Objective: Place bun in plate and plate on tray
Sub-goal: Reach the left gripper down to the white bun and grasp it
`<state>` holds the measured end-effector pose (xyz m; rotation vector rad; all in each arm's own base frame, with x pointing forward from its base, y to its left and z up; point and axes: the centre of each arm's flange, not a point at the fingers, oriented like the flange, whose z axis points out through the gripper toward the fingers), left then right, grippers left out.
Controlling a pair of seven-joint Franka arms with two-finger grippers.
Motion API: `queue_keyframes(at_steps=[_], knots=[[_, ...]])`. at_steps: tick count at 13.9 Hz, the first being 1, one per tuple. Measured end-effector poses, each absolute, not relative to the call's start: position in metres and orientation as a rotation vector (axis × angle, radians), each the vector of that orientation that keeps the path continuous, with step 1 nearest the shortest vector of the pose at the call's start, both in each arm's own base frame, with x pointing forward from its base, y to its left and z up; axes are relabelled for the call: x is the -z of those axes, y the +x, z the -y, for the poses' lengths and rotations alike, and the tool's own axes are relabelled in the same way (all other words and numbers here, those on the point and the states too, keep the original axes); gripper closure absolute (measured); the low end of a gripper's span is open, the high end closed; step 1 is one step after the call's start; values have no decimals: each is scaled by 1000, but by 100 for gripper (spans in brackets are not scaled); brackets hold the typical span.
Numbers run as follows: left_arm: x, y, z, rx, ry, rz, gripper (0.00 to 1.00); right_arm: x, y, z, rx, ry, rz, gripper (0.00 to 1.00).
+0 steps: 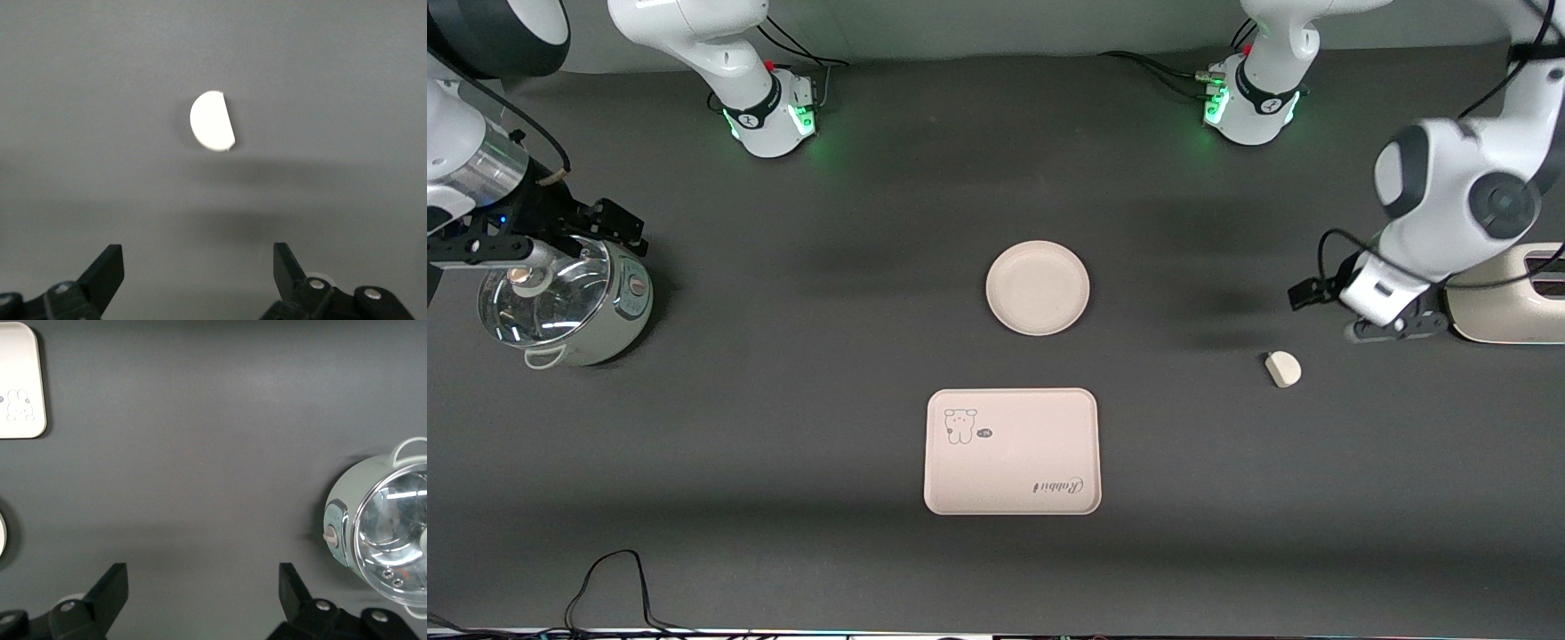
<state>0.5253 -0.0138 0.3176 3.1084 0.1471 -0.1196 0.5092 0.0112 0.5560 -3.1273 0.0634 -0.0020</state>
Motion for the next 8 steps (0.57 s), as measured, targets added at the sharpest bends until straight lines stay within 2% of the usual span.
queue_keyframes(at_steps=[3,8], knots=[[-264,537,14,110,3097,-168,0,-558,534,-14,-31,-3140,-66,0],[-222,548,14,106,3087,-183,1,-566,540,-14,-52,-3144,-69,0]])
